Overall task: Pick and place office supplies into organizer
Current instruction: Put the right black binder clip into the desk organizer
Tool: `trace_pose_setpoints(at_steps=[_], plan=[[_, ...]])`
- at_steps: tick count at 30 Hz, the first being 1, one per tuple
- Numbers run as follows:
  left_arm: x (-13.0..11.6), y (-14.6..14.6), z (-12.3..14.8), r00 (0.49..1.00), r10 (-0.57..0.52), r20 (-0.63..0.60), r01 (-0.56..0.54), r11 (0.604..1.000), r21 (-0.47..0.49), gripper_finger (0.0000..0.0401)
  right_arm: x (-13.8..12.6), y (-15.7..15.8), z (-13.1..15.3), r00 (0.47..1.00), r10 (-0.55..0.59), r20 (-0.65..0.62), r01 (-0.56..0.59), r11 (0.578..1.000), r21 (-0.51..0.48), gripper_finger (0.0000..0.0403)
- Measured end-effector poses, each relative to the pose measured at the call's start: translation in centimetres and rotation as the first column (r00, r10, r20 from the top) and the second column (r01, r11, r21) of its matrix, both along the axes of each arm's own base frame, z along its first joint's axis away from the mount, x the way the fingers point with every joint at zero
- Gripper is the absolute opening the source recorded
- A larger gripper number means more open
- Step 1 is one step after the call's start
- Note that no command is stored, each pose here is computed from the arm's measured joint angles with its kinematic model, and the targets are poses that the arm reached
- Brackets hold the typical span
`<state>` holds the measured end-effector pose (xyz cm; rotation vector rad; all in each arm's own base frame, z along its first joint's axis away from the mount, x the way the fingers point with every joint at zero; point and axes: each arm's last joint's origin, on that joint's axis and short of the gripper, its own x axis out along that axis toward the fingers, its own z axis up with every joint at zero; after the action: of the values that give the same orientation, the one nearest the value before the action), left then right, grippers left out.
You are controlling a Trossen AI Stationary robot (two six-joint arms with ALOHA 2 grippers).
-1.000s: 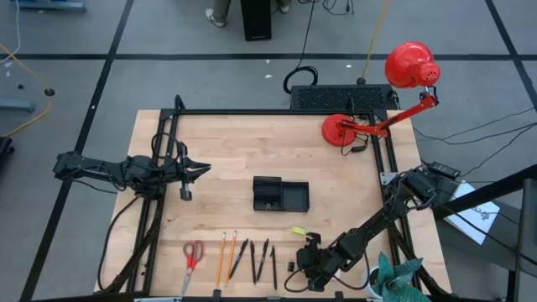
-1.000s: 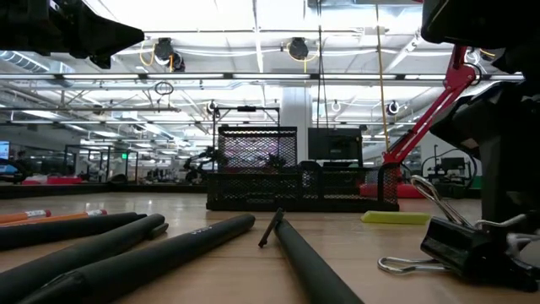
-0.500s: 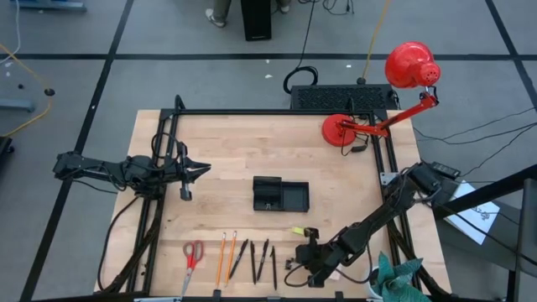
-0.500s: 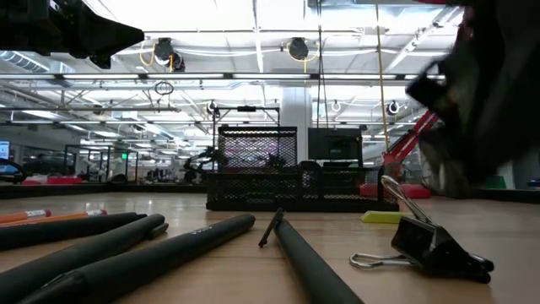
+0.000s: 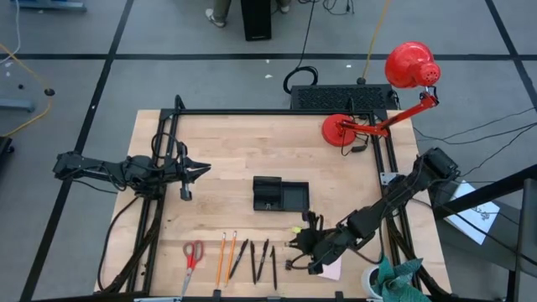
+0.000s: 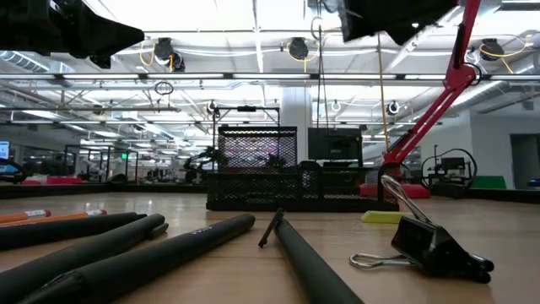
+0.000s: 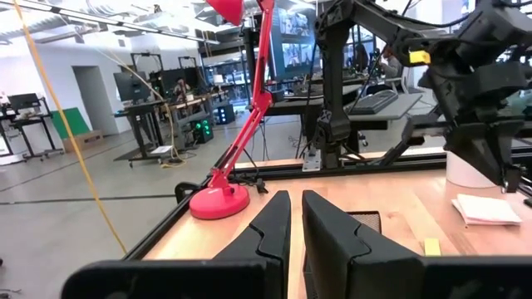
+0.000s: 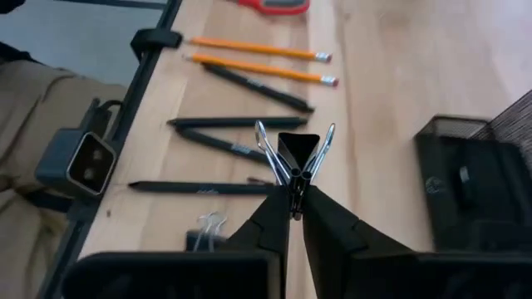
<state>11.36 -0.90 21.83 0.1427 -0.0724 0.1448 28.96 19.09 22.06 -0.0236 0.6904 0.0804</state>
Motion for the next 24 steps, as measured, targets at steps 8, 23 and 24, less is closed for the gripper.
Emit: trace_pose_setpoints(at_steps=[8, 23, 24], plan=[[0.0, 0.0, 0.0, 1.0, 0.0, 0.0, 0.0, 1.0, 0.0, 0.0042, 0.7, -0.9, 0.0, 1.0, 0.007, 0.007, -0.006, 0.999, -0.043, 0.0018], [0.0, 0.0, 0.0, 1.0, 0.002, -0.004, -0.002, 1.0, 0.017, 0.0042, 6.2, -6.2, -3.6, 0.991, -0.109, 0.071, 0.121, 0.975, -0.189, 0.0018], [0.0, 0.0, 0.0, 1.0, 0.002, -0.005, -0.002, 1.0, 0.017, 0.0042, 6.5, -6.7, -3.8, 0.99, -0.124, 0.066, 0.135, 0.972, -0.19, 0.0018]])
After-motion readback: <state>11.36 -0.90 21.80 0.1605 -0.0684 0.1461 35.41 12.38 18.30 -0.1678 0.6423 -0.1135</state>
